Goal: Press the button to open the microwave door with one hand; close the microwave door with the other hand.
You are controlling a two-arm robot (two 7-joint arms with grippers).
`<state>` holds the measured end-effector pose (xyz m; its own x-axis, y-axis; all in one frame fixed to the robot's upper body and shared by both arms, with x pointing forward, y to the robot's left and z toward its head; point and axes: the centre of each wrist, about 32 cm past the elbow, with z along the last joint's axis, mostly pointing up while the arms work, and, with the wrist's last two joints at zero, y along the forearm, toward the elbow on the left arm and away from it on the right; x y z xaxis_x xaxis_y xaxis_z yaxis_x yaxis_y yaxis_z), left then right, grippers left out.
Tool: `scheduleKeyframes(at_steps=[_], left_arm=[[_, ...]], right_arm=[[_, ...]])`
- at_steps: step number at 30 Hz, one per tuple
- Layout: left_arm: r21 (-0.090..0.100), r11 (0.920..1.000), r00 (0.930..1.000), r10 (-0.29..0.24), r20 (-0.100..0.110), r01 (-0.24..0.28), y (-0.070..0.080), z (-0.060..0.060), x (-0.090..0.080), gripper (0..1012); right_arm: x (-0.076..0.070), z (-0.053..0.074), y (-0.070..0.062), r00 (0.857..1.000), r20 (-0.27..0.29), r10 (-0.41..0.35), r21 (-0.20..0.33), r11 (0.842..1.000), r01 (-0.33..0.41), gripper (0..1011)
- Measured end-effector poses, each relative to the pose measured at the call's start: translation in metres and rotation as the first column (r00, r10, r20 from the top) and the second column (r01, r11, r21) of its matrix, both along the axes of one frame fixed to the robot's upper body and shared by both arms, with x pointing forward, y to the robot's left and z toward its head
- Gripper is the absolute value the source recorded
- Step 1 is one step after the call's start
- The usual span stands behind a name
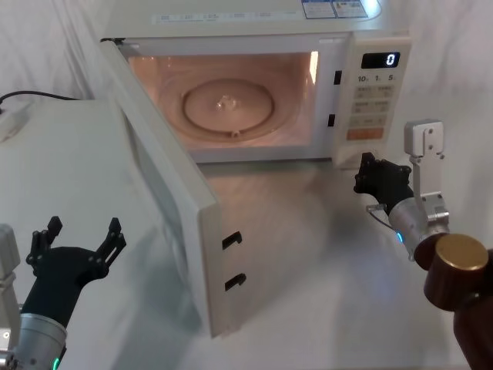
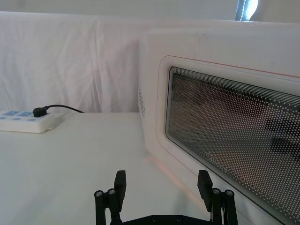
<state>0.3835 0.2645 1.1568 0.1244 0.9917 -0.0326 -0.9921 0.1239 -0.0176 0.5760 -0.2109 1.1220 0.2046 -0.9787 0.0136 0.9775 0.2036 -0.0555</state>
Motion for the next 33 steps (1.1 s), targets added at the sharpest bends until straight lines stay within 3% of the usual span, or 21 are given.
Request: scheduleKeyframes(at_steps=[14,23,33], left_arm=[[0.000,1.0000,1.0000,0.000,0.000,0.000,0.000,0.000,0.000,1001],[0.000,1.0000,1.0000,0.000,0.000,0.000,0.000,0.000,0.000,1001],[0.000,1.0000,1.0000,0.000,0.000,0.000,0.000,0.000,0.000,1001]], right_arm=[[-0.039,0.007,0.006,0.999,0.041,0.021,0.029,0.999,-0.023,0],[-0.065,0.013,0.015,0.995,0.080,0.056,-0.020,0.998,-0.055,0],[-0.094,0.006,0.020,0.988,0.139,0.063,-0.010,0.998,-0.062,0]])
